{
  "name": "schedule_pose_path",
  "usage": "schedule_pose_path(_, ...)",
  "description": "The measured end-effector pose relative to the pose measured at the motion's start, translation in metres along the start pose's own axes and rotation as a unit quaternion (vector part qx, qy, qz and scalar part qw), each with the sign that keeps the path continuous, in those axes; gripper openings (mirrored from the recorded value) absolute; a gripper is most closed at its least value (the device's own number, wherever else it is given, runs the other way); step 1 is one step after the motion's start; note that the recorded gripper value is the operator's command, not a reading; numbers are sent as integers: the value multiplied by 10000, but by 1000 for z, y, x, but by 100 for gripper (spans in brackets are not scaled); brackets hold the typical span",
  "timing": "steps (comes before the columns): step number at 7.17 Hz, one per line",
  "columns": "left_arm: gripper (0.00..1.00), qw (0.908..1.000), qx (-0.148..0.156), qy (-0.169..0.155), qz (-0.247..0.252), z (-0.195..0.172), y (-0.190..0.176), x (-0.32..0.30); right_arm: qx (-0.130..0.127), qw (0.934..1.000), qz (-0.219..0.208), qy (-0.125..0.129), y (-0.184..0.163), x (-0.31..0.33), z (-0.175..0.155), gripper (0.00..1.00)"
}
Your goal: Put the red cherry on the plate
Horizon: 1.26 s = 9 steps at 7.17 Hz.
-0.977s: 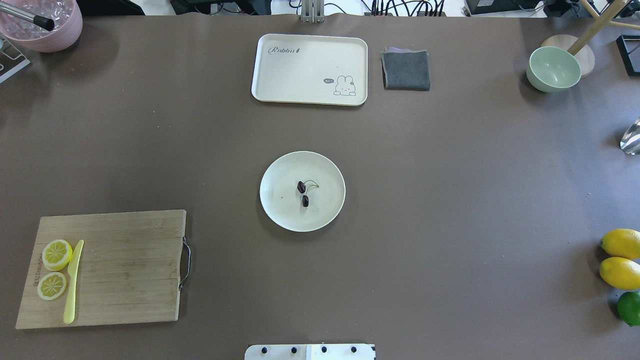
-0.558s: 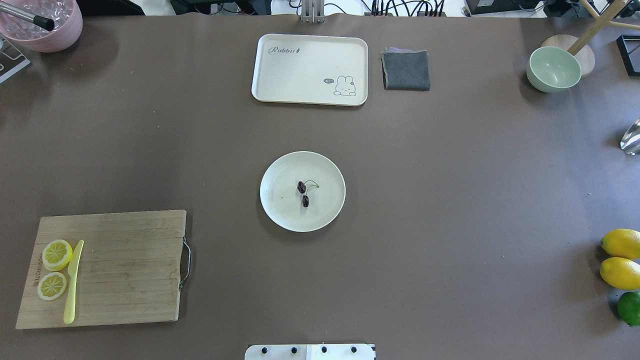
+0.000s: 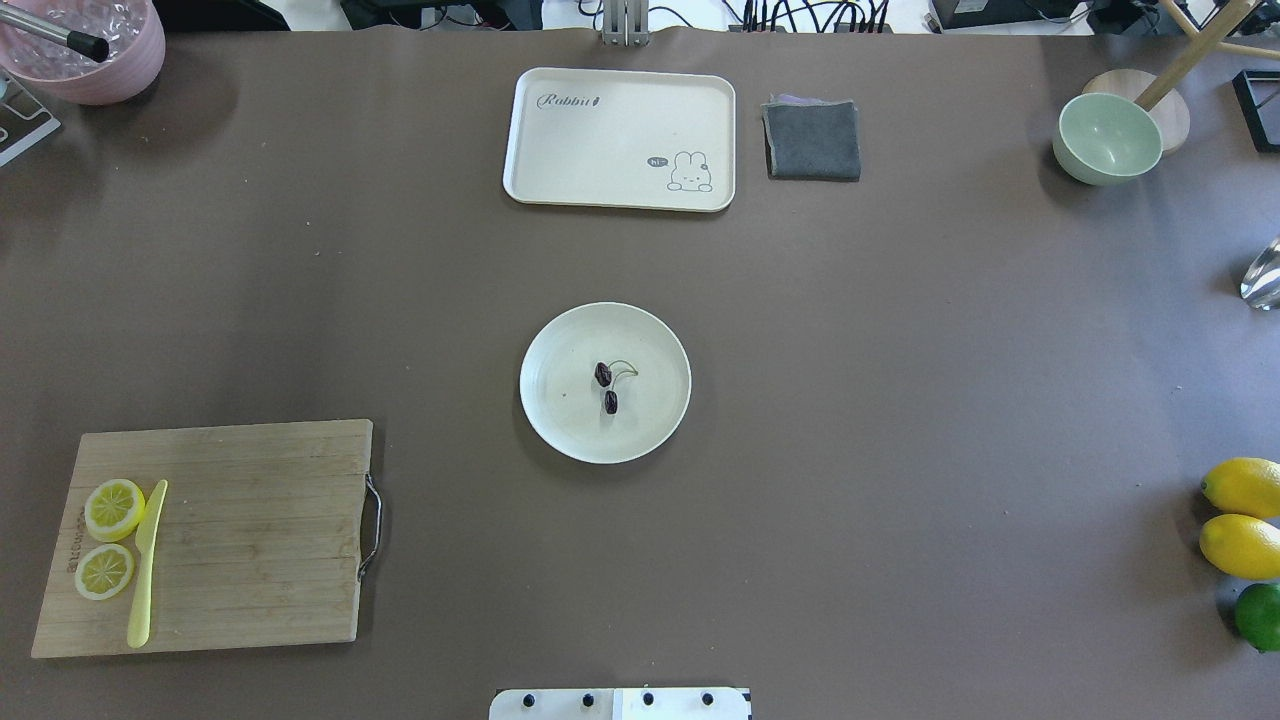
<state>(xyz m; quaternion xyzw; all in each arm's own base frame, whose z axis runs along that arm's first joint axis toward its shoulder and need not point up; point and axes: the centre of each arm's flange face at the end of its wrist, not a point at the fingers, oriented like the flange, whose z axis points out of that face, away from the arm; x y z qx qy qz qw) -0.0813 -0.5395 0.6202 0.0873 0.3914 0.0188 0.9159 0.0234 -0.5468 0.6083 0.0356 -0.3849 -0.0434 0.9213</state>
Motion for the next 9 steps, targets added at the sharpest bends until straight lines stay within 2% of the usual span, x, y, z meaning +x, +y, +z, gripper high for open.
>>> schedule_pose_path(9, 98, 10000, 8, -1, -5, 0, -1, 1, 46, 10000, 36, 17, 1, 8, -5, 100)
